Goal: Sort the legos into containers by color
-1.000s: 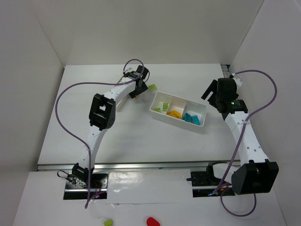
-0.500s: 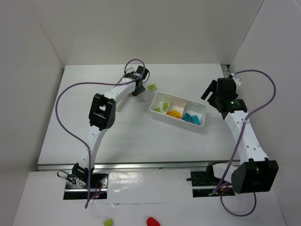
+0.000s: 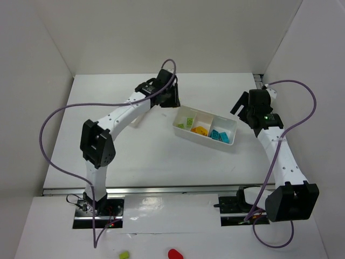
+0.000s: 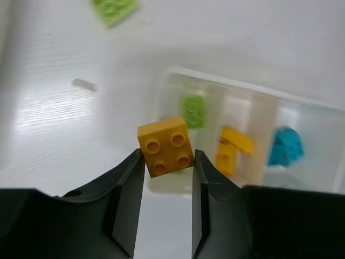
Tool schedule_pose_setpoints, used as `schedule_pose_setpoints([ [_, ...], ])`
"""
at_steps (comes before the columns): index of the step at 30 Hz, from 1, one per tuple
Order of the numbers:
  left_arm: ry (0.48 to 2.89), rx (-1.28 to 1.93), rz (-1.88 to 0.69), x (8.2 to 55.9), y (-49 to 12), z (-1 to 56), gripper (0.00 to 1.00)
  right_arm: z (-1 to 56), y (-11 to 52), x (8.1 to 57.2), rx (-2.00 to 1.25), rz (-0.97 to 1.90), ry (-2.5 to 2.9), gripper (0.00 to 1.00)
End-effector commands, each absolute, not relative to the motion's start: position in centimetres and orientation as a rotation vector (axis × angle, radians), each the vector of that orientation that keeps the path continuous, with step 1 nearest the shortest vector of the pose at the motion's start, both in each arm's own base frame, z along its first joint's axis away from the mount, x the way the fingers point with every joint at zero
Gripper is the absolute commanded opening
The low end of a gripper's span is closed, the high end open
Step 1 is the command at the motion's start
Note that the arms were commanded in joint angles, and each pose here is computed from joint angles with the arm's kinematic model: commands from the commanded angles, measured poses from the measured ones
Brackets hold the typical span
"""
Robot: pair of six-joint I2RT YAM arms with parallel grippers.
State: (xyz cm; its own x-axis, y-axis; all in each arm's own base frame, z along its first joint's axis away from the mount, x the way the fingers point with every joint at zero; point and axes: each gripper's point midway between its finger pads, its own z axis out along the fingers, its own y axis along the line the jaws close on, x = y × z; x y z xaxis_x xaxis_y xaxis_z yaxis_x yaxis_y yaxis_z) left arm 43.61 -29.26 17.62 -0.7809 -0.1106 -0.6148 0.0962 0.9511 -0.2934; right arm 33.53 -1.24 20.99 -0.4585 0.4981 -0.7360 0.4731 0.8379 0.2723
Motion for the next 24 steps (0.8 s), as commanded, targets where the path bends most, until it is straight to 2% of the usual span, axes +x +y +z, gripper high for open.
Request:
schedule_pose_setpoints([
  [1, 2.396, 0.302, -0.587, 39.6, -35.1, 19.6, 0.21, 22.4, -1.3, 34.2, 0.708, 0.063, 2.068, 0.91],
  [4, 2.381, 0.417, -0.687, 38.3, -39.1, 19.8, 0.22, 22.7, -1.3, 34.1, 0.707, 0.066, 2.059, 0.91],
  [8, 2.426, 0.488, -0.687, 38.1, -41.1, 17.4, 0.23, 23.5, -1.8, 33.3, 0.718, 0.04, 2.04, 0.91],
  [10, 2.419, 0.51, -0.679, 38.9, -41.7, 17.1, 0.3, 23.8, -2.0, 32.9, 0.723, 0.029, 2.039, 0.91],
  [12, 2.4, 0.572, -0.706, 38.9, -42.3, 17.6, 0.43, 24.2, -2.2, 32.7, 0.717, 0.017, 2.027, 0.91],
  [13, 2.395, 0.59, -0.714, 38.9, -42.6, 17.5, 0.55, 24.2, -2.2, 32.7, 0.717, 0.017, 2.027, 0.91],
  [14, 2.395, 0.618, -0.739, 38.7, -42.9, 17.3, 0.76, 24.5, -2.4, 32.5, 0.72, 0.011, 2.015, 0.91],
  [17, 2.384, 0.626, -0.758, 39.0, -42.7, 17.9, 1.0, 23.8, -2.1, 32.6, 0.727, 0.02, 2.033, 0.91],
  [20, 2.366, 0.584, -0.764, 40.5, -41.3, 19.1, 1.0, 24.0, -1.8, 32.8, 0.716, 0.046, 2.03, 0.91],
  [24, 2.324, 0.47, -0.667, 44.2, -37.2, 20.7, 0.79, 23.8, -1.6, 33.2, 0.713, 0.051, 2.044, 0.91],
])
